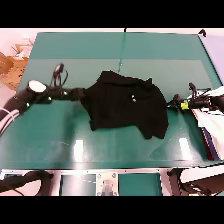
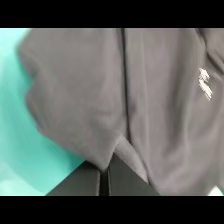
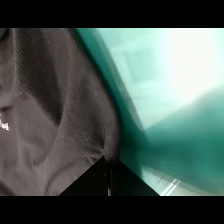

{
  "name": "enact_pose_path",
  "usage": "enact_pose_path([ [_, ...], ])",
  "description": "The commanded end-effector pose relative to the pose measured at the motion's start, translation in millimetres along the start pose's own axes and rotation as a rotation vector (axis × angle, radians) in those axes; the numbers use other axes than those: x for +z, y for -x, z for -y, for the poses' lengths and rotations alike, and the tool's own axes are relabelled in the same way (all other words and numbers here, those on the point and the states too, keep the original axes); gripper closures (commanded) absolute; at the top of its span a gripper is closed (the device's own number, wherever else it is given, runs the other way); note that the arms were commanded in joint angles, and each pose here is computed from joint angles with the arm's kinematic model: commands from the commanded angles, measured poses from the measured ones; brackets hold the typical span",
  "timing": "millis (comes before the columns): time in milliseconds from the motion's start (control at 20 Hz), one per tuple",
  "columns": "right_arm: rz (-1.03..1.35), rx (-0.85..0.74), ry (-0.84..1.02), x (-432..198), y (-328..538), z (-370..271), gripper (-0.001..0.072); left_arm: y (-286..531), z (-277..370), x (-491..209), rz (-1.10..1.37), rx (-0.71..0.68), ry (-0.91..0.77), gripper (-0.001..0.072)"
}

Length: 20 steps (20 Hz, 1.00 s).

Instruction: Fold the shirts.

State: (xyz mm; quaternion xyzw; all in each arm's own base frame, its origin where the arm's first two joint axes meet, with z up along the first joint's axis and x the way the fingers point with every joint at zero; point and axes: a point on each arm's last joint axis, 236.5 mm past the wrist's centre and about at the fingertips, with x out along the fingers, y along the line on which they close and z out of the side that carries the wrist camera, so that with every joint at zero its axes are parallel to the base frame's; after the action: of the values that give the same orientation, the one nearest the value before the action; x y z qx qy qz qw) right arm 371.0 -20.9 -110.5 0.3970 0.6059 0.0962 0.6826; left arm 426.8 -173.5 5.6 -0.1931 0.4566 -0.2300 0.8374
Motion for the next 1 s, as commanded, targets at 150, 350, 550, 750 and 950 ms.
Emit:
enact_pose_path([
  [150,-0.016,-0.024,-0.090,-40.6,-4.6,15.5,0.0695,35.3,-44.9,76.2,0.073,0.164,-0.055,0.0686],
  [350,-0.020,-0.028,-0.130,-55.4,-5.6,16.7,0.0695,38.7,-88.8,84.7,0.070,0.201,0.016,0.0686],
  [550,-0.032,0.007,-0.141,-64.0,-13.8,3.4,0.0694,27.2,-90.3,88.0,0.087,0.168,0.039,0.0303],
  [750,-0.068,0.007,-0.092,-72.5,-25.3,-12.6,0.0694,53.6,-96.9,99.2,0.071,0.150,0.057,0.0135],
  [950,-0.063,0.005,-0.086,-71.3,-25.4,-11.9,0.0695,86.3,-96.6,38.1,-0.221,0.080,0.098,0.0135],
])
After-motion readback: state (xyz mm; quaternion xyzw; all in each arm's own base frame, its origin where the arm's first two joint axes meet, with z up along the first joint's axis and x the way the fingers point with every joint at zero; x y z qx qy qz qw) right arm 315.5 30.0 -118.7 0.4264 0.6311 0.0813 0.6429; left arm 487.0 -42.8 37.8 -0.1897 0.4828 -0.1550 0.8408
